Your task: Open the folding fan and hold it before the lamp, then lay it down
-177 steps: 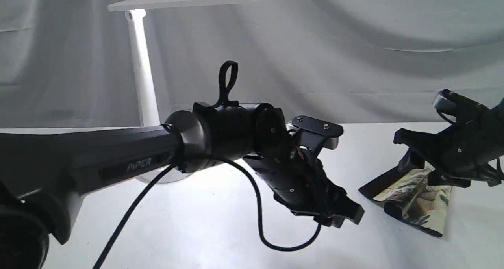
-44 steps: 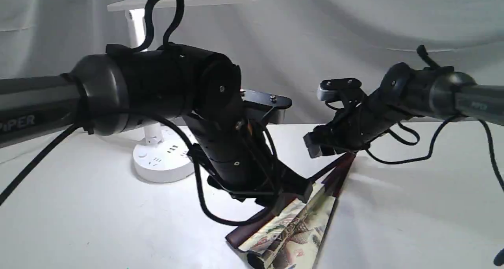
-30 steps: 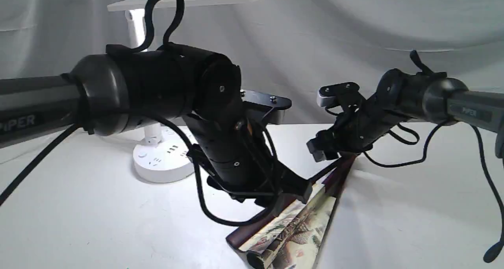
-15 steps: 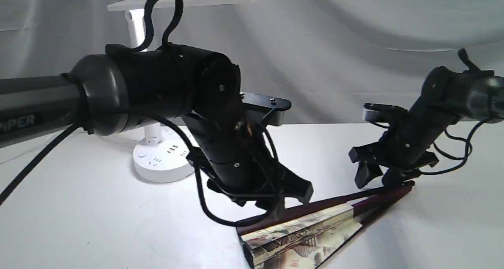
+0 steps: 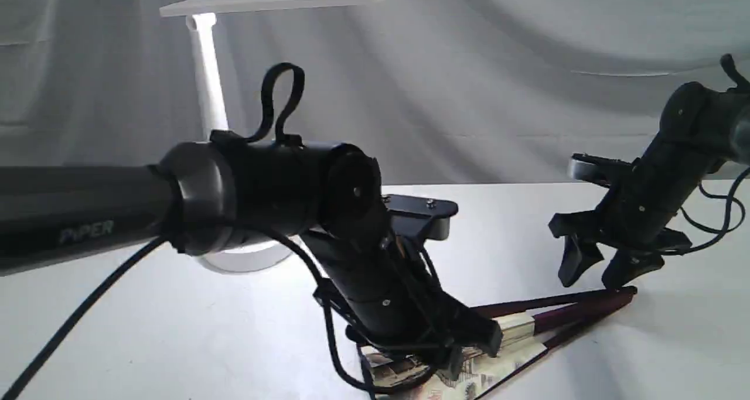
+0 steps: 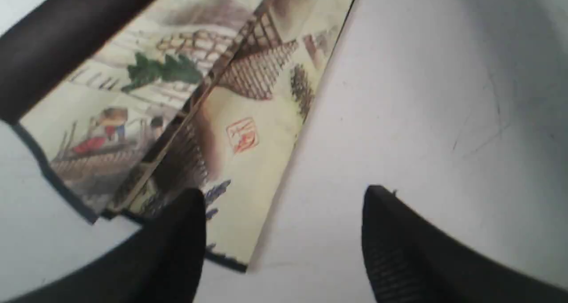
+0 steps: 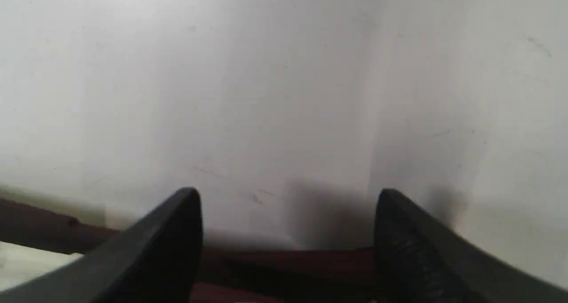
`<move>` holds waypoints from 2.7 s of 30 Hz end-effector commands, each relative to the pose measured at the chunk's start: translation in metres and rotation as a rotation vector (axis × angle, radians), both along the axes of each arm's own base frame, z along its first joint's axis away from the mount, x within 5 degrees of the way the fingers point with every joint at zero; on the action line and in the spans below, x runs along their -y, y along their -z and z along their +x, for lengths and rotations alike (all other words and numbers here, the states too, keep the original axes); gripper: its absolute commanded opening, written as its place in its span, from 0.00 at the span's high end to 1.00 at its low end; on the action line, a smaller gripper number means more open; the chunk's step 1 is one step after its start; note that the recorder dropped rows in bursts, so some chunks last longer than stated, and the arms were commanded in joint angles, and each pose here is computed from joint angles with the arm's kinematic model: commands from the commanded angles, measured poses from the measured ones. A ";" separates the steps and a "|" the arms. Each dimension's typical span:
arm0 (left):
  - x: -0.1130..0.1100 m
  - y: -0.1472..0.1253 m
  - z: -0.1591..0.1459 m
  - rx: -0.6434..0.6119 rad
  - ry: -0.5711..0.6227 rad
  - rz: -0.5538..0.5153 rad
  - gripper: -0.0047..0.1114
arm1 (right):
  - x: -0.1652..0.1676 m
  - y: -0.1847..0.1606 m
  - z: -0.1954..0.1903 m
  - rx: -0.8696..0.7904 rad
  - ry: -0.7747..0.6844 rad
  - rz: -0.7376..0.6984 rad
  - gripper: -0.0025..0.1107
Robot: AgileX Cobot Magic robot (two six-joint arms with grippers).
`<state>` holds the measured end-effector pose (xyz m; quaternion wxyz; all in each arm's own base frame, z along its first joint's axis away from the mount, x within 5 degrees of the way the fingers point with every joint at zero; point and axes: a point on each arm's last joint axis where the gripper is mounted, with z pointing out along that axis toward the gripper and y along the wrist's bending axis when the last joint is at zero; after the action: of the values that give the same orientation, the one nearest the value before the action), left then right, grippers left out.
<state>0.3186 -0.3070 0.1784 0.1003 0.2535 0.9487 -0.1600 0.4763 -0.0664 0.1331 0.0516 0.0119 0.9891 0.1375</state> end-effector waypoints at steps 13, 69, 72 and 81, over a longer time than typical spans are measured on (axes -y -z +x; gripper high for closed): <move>0.014 0.043 0.009 0.071 -0.006 -0.017 0.51 | 0.001 -0.008 -0.001 -0.002 0.010 0.011 0.47; 0.004 0.060 0.043 0.179 -0.195 -0.111 0.51 | -0.003 -0.009 -0.002 -0.025 0.052 0.059 0.47; 0.006 0.057 0.038 0.177 -0.160 -0.095 0.51 | -0.003 -0.009 -0.002 -0.025 0.050 0.059 0.47; 0.018 0.064 0.028 0.170 -0.108 -0.094 0.51 | -0.002 -0.009 -0.003 -0.027 0.044 0.046 0.47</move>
<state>0.3473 -0.3236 0.1167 0.1974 0.2082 0.9419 -0.1744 0.4740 -0.0622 0.1342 0.0341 0.0400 0.9853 0.1627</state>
